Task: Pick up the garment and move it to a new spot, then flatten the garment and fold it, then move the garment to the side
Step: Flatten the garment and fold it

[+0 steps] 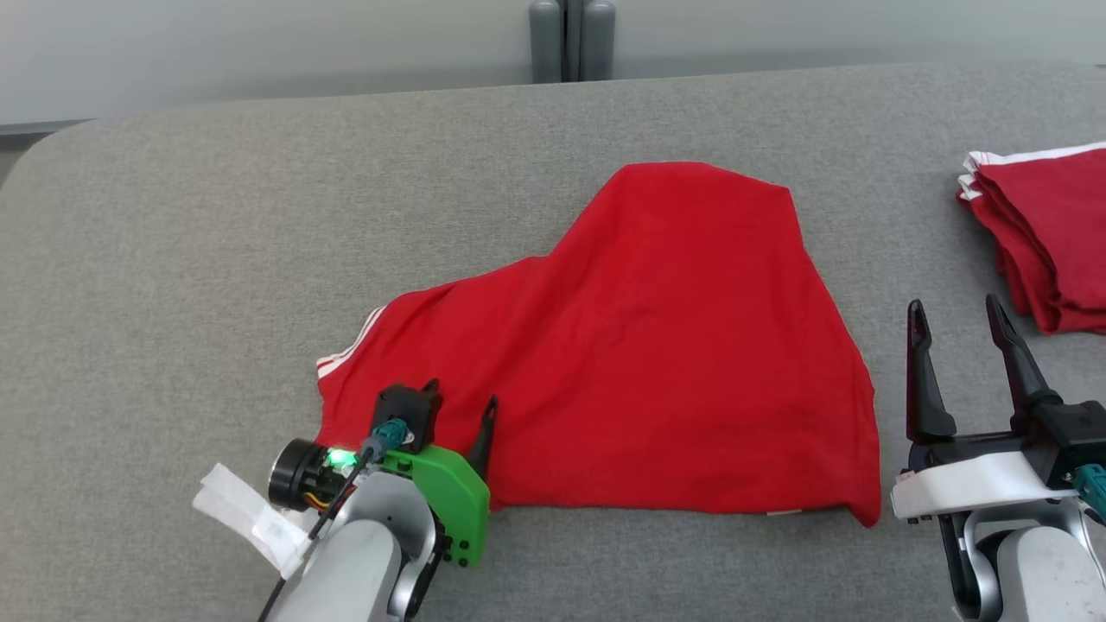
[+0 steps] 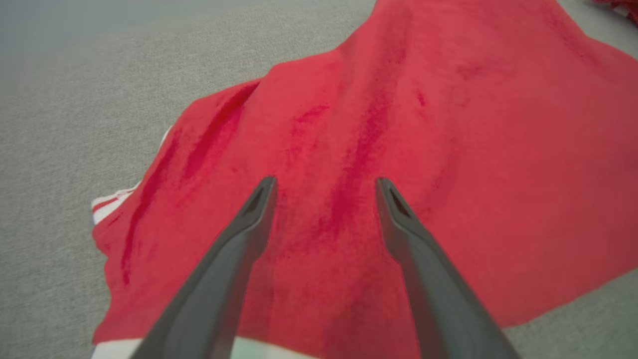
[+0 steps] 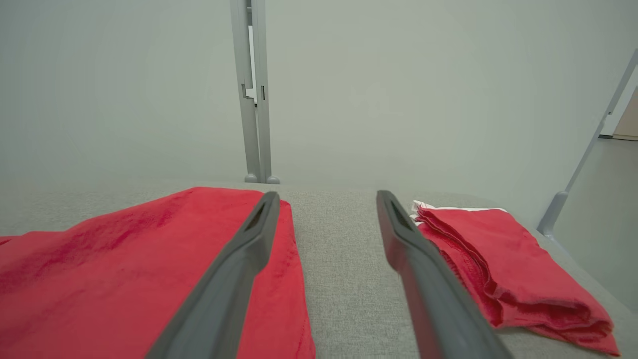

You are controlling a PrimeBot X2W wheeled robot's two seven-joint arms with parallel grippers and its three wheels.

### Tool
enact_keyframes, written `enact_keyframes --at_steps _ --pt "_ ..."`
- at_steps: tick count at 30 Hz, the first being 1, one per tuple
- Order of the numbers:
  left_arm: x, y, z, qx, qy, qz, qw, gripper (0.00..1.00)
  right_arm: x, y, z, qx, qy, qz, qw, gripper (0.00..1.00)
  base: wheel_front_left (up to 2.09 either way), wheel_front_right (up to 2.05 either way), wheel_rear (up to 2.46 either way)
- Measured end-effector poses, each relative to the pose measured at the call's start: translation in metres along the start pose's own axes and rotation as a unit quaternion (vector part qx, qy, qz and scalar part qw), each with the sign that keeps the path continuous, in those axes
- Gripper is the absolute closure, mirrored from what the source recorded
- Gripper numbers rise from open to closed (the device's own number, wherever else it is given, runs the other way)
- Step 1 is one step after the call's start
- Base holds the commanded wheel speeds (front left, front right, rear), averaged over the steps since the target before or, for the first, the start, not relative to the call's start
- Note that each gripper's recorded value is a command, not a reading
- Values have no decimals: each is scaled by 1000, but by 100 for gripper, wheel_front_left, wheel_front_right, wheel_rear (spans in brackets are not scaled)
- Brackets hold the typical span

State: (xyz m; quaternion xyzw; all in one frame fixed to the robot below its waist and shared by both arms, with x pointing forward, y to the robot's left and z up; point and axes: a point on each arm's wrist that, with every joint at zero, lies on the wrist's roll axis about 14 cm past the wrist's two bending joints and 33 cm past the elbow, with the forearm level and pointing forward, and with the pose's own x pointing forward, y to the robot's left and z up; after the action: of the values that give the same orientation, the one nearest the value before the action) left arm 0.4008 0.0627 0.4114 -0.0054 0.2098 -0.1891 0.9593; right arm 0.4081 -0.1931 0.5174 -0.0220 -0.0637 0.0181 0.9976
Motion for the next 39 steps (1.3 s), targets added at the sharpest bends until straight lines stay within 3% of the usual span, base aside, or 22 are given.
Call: enact_keyframes --at_steps 5,6,7,8,24,33,34,35,36,39 --pt "17 3 -17 23 37 -4 999 0 -5 -11 -4 -4 8 -15 1000 0 0 0 0" --pt "20 3 -20 28 43 -5 999 62 -6 -12 -5 -5 9 -17 1000 0 0 0 0" --pt "23 3 -19 30 40 -6 999 96 -7 -14 -6 -5 11 -20 1000 0 0 0 0" --pt "26 3 -16 31 33 -5 999 100 -8 -16 -6 -6 11 -22 1000 0 0 0 0" --pt "94 34 80 31 -116 42 992 100 4 -22 -29 -7 38 -30 999 0 0 0 0" --pt "136 55 90 12 -118 67 991 100 5 -38 -44 -4 57 -54 997 0 0 0 0" --pt "140 53 86 5 -113 61 992 68 4 -43 -46 -6 60 -60 996 0 0 0 0" --pt "142 51 84 -3 -110 57 992 18 2 -46 -47 -7 63 -64 996 0 0 0 0" --pt "145 50 82 -14 -109 53 993 0 0 -50 -49 -7 66 -71 995 0 0 0 0" --pt "147 54 90 -37 -125 55 990 0 -4 -61 -50 -13 70 -87 994 0 0 0 0"
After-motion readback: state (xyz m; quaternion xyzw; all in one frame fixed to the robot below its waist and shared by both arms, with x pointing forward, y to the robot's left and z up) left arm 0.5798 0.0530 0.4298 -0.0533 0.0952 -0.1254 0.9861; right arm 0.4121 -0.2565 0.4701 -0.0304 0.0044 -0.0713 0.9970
